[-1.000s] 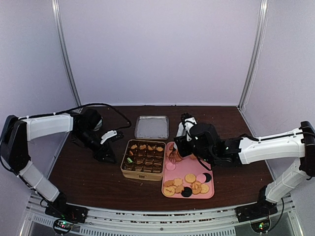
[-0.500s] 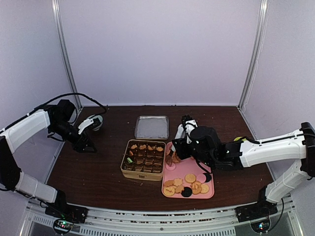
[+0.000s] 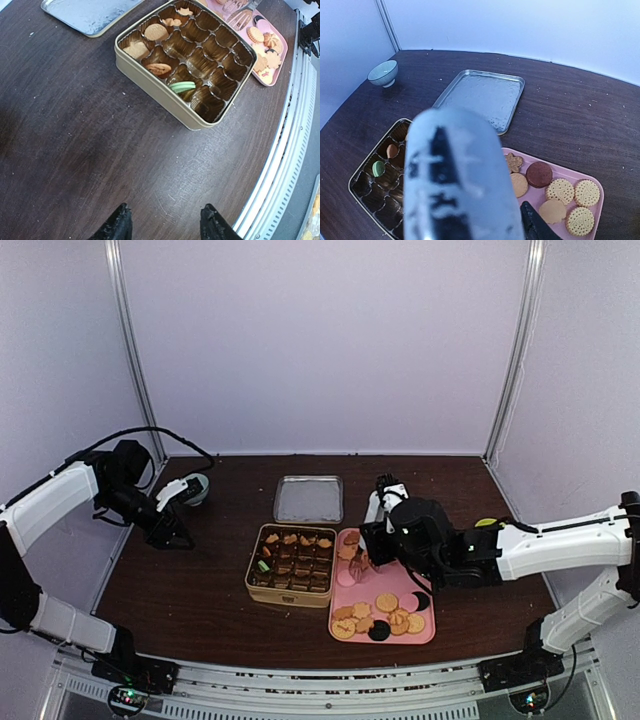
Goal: Pack the cookies
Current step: Pick up the fake cookies from the plate, then place the fake cookies in the empty pocket of the box.
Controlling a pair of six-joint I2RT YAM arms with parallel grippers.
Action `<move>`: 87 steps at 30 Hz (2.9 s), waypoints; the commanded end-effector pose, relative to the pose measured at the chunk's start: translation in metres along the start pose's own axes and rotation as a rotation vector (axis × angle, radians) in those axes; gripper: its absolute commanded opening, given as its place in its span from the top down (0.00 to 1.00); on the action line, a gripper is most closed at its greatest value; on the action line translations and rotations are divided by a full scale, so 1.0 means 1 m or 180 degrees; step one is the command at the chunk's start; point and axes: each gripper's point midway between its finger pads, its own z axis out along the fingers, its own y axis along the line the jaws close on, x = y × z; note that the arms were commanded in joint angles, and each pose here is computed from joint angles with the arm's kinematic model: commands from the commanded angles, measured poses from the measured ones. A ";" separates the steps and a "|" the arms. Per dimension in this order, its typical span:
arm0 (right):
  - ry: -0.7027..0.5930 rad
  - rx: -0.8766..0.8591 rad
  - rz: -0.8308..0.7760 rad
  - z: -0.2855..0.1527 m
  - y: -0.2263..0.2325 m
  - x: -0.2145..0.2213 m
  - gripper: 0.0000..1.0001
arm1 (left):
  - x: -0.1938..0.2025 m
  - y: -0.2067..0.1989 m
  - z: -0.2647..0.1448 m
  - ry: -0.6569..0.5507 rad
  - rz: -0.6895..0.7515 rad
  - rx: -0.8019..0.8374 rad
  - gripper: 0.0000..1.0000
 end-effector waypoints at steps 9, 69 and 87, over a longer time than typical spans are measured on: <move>-0.0325 0.0117 0.0209 0.018 -0.004 -0.040 0.57 | -0.009 0.004 -0.008 -0.0056 -0.0010 -0.0053 0.51; -0.0299 -0.0865 -0.0035 0.071 0.153 -0.092 0.69 | -0.002 0.014 -0.011 -0.0121 -0.0182 -0.0044 0.49; -0.0406 -0.0739 -0.0143 0.061 0.140 -0.103 0.58 | -0.004 0.009 -0.013 -0.0159 -0.0183 -0.0010 0.48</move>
